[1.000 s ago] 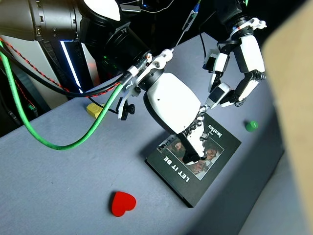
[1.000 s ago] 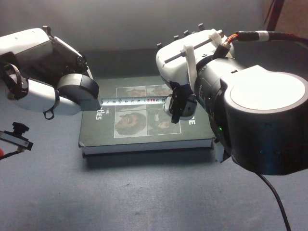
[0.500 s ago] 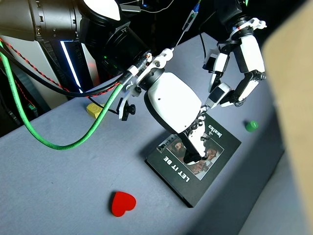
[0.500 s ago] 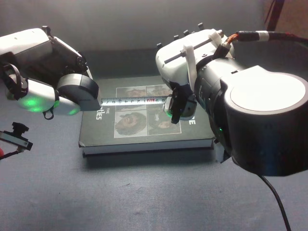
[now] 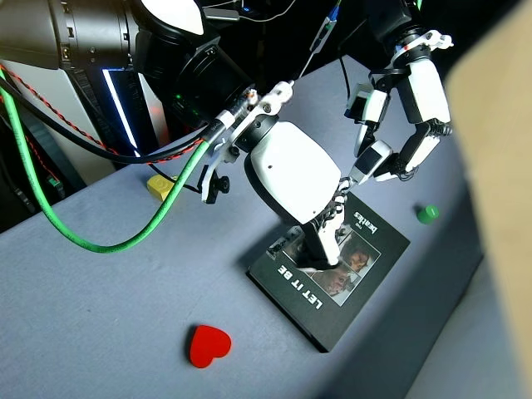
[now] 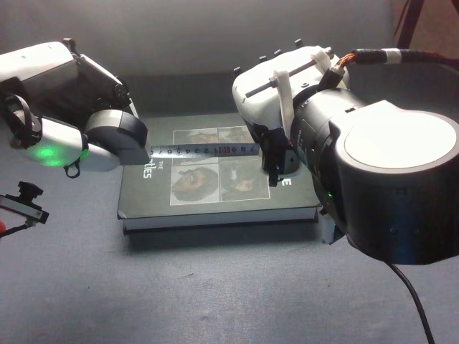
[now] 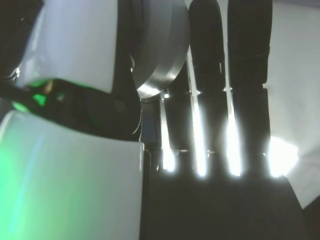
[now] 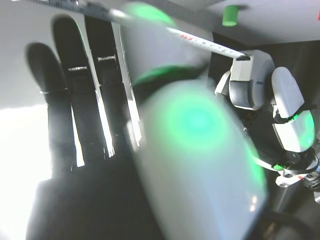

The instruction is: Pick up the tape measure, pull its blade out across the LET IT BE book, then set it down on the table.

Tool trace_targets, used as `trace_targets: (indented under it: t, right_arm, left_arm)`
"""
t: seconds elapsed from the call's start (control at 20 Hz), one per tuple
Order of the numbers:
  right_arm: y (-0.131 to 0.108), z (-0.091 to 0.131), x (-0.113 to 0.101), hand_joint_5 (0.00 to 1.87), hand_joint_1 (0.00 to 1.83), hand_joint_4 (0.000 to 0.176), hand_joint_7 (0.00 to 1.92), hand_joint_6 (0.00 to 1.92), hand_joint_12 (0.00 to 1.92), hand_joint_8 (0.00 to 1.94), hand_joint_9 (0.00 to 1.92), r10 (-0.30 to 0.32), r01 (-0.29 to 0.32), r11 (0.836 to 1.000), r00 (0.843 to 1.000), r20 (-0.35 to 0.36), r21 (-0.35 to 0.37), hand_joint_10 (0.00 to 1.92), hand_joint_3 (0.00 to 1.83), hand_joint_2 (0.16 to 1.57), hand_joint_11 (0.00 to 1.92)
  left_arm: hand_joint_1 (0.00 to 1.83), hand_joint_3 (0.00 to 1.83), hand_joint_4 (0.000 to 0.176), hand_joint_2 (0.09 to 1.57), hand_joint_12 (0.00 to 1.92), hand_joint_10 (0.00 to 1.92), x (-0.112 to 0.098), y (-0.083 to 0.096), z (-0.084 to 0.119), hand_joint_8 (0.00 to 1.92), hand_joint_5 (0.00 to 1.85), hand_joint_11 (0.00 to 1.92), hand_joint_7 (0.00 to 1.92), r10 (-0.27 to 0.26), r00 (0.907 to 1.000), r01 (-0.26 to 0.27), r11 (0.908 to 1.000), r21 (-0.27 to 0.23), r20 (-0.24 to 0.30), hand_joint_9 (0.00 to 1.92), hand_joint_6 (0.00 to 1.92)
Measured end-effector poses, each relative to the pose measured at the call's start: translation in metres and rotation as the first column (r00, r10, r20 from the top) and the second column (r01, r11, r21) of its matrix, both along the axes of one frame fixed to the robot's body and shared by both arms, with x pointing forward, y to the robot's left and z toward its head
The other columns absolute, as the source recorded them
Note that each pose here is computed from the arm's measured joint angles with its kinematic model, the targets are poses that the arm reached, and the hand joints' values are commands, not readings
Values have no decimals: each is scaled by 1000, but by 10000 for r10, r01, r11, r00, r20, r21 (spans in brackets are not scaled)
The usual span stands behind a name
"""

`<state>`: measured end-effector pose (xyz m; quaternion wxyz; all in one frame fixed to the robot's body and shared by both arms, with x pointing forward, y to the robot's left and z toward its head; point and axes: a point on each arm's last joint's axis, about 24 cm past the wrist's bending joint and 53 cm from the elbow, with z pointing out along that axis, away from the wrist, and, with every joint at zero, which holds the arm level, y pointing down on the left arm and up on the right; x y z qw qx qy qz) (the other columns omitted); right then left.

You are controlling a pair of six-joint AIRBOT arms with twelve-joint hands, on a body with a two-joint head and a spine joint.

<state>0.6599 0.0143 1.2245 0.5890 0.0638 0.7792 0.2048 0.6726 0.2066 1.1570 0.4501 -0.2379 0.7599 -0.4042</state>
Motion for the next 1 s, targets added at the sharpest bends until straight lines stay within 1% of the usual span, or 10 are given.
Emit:
trace_targets:
  t: [0.05, 0.2, 0.25, 0.35, 0.45, 0.5, 0.55, 0.6, 0.65, 1.0]
  right_arm:
    - [0, 0, 0, 738, 1161, 4, 839, 1303, 1476, 1275, 727, 3, -3, 10000, 10000, -4, 2, 970, 0, 1221, 550]
    - [0, 0, 0, 733, 1160, 3, 831, 1304, 1482, 1292, 709, 8, -8, 10000, 10000, 7, 0, 986, 0, 1224, 548]
    - [-1, 0, 0, 737, 1158, 8, 825, 1305, 1482, 1294, 705, -3, 3, 10000, 10000, 8, 0, 987, 0, 1224, 551]
    - [-3, 1, 1, 725, 1159, 2, 832, 1318, 1479, 1288, 697, -26, 26, 10000, 10000, 25, 3, 986, 0, 1226, 537]
    - [-8, -2, 3, 736, 1155, 14, 817, 1320, 1498, 1296, 700, -81, 81, 10000, 10000, 9, -28, 1000, 0, 1227, 544]
    - [-13, -5, 4, 737, 1155, 15, 816, 1320, 1498, 1296, 700, -138, 138, 9999, 9998, -157, 0, 1000, 0, 1227, 545]
    - [-16, -7, 5, 734, 1159, 6, 831, 1311, 1493, 1288, 709, -197, 197, 9998, 9995, -266, 20, 1003, 0, 1224, 566]
    - [-21, -9, 6, 728, 1304, 0, 836, 1286, 1492, 1228, 718, -271, 272, 9996, 9990, -360, 26, 1394, 2, 1211, 579]
    - [-25, -10, 7, 721, 1333, 0, 834, 1292, 1493, 1219, 724, -323, 323, 9995, 9987, -383, -1, 1466, 1, 1210, 588]
    - [-38, -14, 9, 721, 1339, 0, 820, 1291, 1493, 1220, 720, -193, 201, 9997, 9977, -646, 110, 1508, 1, 1213, 563]
  left_arm:
    - [1395, 0, 0, 1045, 790, 971, 0, 0, 0, 448, 983, 1130, 1236, 0, 10000, 0, 10000, 0, 0, 1118, 810]
    - [1395, 0, 0, 1045, 783, 957, 0, 0, 0, 453, 985, 1117, 1229, 0, 10000, 0, 10000, -2, 4, 1127, 809]
    - [1395, 0, 0, 1045, 781, 961, 0, 0, 0, 452, 983, 1112, 1230, -1, 10000, 1, 10000, 0, 0, 1124, 811]
    - [1395, 0, 0, 1046, 781, 965, 1, 2, 0, 455, 981, 1110, 1229, 40, 10000, -40, 10000, -17, 1, 1122, 811]
    - [1395, 0, 0, 1045, 785, 968, 1, 2, 0, 461, 985, 1117, 1230, 46, 10000, -46, 10000, -20, 4, 1117, 810]
    - [1395, 0, 0, 1045, 785, 972, 1, 2, 0, 463, 987, 1117, 1231, 44, 10000, -44, 10000, -15, 2, 1114, 803]
    - [1395, 0, 0, 1045, 786, 974, 1, 2, 0, 464, 987, 1118, 1231, 44, 10000, -44, 10000, -17, -3, 1113, 800]
    - [1395, 0, 0, 1046, 787, 974, 1, 2, 0, 464, 986, 1119, 1231, 42, 10000, -42, 10000, -14, -1, 1113, 800]
    - [1395, 0, 0, 1046, 787, 969, 1, 2, 0, 466, 985, 1120, 1229, 47, 10000, -47, 10000, -23, 2, 1117, 804]
    - [1395, 0, 0, 1046, 793, 974, 1, 1, 0, 464, 979, 1134, 1234, 51, 10000, -52, 9999, -89, -31, 1119, 798]
